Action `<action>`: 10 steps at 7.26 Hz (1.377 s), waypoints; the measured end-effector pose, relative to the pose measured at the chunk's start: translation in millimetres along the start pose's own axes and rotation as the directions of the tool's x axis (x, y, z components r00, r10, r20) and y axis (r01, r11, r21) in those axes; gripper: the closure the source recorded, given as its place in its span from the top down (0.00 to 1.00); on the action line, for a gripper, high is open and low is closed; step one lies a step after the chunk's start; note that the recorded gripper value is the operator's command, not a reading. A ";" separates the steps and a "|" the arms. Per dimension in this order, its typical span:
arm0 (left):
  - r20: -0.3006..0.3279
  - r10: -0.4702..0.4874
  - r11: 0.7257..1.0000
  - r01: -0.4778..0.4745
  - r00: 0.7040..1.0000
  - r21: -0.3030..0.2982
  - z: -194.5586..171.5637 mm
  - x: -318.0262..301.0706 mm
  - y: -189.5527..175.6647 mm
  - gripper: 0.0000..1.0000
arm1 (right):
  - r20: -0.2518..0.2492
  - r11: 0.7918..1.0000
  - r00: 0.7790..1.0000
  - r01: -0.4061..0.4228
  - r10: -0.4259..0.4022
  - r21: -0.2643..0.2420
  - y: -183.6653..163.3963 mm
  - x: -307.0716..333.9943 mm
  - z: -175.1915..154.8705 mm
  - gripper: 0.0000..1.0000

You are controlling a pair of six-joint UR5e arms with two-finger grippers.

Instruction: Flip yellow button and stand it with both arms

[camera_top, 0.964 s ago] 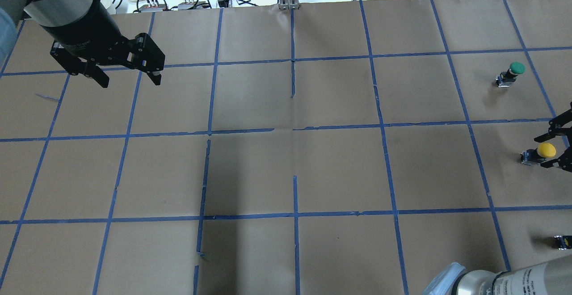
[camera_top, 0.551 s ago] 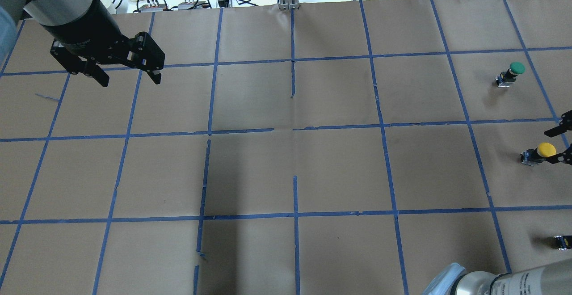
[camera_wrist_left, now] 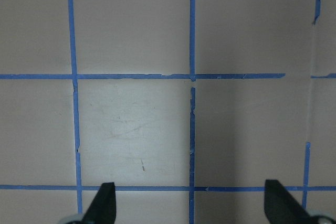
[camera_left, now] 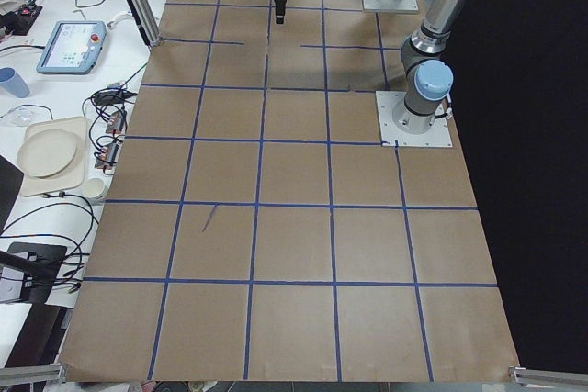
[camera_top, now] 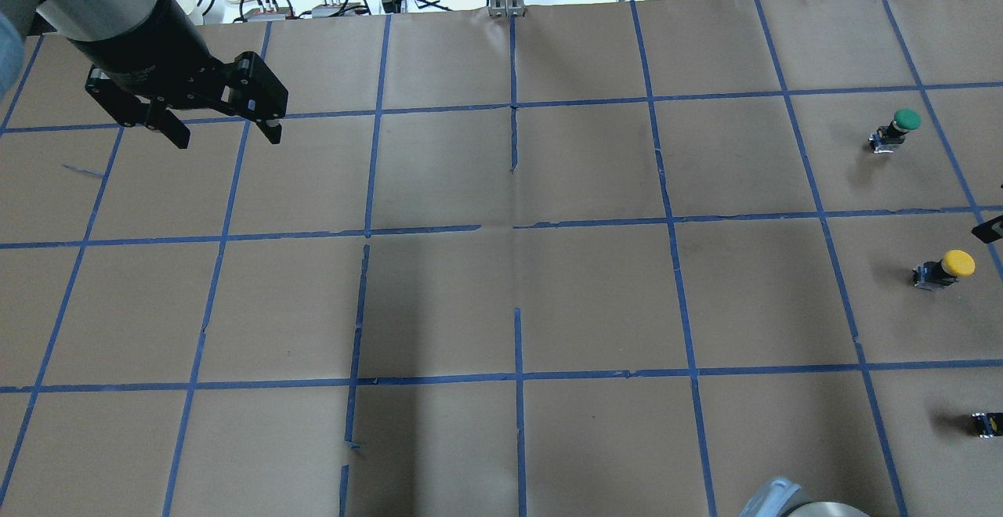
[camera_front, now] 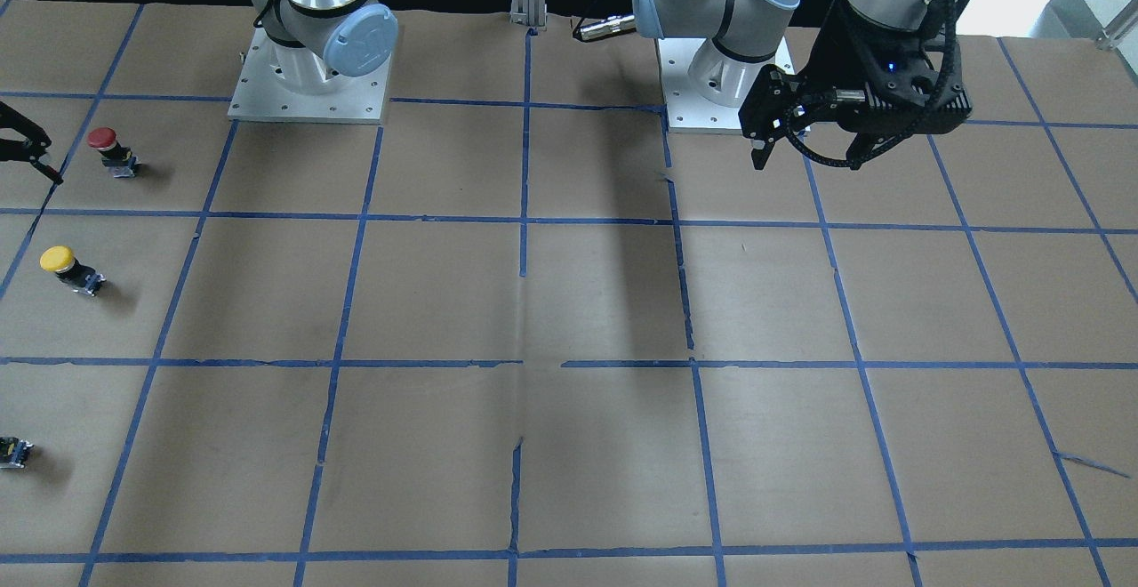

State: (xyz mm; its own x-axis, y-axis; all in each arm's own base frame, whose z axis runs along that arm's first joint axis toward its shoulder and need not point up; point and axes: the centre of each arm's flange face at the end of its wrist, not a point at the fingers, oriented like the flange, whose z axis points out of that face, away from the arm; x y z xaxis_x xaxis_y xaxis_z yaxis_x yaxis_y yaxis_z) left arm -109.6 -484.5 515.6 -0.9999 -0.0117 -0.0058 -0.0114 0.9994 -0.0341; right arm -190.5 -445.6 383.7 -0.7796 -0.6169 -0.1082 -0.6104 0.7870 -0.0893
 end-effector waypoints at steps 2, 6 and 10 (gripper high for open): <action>-0.002 0.011 1.000 -0.011 1.000 0.004 -2.1 1.1 1.6 1.00 | -0.020 0.973 0.973 -0.229 0.228 -0.037 -33.4 -70.9 -33.9 1.00; 0.002 0.015 1.000 -0.015 1.000 0.007 -3.7 0.9 0.7 1.00 | -0.038 0.808 0.812 -0.584 0.583 -0.075 -82.8 -178.9 -52.1 1.00; 0.003 0.014 1.000 -0.014 1.000 0.012 -3.0 0.8 -1.1 1.00 | -0.076 0.748 0.748 -0.663 0.660 -0.034 -144.0 -264.2 -47.0 1.00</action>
State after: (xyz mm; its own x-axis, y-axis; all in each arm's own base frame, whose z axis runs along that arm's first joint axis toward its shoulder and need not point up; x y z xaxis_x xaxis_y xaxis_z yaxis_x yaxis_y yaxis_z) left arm -110.4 -485.5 518.6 -1.0000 0.0020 -0.0092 0.0025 0.9989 -0.0460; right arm 96.7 -395.8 471.7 -0.9962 0.0581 -0.0649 0.0557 0.9977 0.0382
